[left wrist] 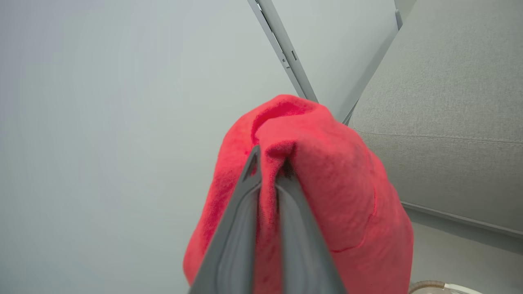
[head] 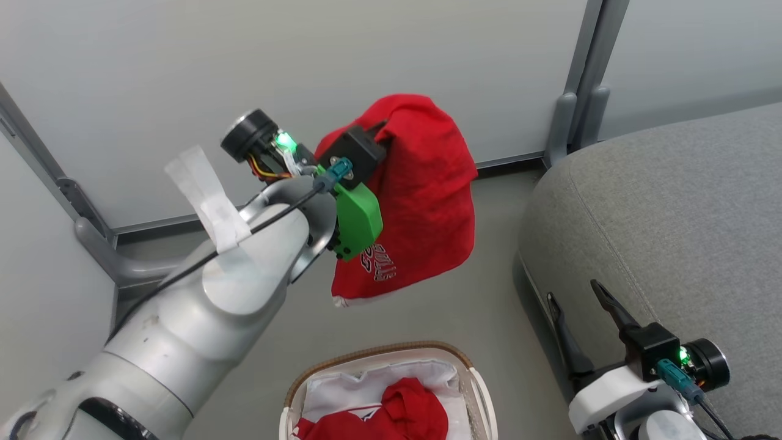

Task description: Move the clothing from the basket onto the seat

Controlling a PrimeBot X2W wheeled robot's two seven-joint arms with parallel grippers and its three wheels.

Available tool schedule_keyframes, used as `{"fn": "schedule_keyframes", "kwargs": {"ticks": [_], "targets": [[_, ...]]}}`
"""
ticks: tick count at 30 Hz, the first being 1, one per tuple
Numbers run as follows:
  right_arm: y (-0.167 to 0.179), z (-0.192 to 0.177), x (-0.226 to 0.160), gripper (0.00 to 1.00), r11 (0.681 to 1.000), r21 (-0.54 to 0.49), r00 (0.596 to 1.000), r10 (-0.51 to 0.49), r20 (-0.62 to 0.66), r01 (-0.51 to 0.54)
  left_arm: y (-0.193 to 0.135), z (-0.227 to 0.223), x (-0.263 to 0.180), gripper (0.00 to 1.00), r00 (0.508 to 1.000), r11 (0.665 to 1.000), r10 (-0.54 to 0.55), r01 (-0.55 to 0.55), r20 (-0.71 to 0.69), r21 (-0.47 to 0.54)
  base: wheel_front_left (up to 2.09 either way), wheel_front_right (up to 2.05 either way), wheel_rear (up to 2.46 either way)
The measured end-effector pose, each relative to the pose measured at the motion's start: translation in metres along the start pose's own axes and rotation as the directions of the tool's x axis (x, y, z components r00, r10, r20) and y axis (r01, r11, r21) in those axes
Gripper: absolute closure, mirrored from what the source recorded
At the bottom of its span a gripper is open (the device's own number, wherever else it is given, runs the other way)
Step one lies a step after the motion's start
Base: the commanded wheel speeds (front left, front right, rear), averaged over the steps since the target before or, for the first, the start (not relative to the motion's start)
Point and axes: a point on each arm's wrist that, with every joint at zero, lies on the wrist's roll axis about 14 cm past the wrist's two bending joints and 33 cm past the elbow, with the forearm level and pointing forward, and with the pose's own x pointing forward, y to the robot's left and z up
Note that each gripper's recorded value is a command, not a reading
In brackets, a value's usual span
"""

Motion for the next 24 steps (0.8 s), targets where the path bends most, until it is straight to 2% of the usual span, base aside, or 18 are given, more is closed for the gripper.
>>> {"fn": "schedule_keyframes", "kwargs": {"ticks": [11, 21, 24], "targets": [[0.025, 0.012, 0.016, 0.0, 0.996, -0.015, 0.996, 0.086, 0.033, -0.085, 0.04, 0.061, 0.002, 1.0, 0.994, 0.994, 0.052, -0.062, 0.101, 0.094, 0.0, 0.0, 0.0], [0.026, 0.014, 0.032, 0.0, 0.988, -0.108, 0.994, 0.109, 0.019, -0.106, 0.039, 0.106, -0.001, 1.0, 0.979, 0.989, 0.025, -0.053, 0.205, 0.135, 0.0, 0.0, 0.0], [0.024, 0.02, 0.041, 0.0, 0.991, -0.093, 0.994, 0.104, 0.034, -0.1, 0.037, 0.115, -0.004, 1.0, 0.974, 0.988, 0.016, -0.05, 0.225, 0.145, 0.0, 0.0, 0.0]]}}
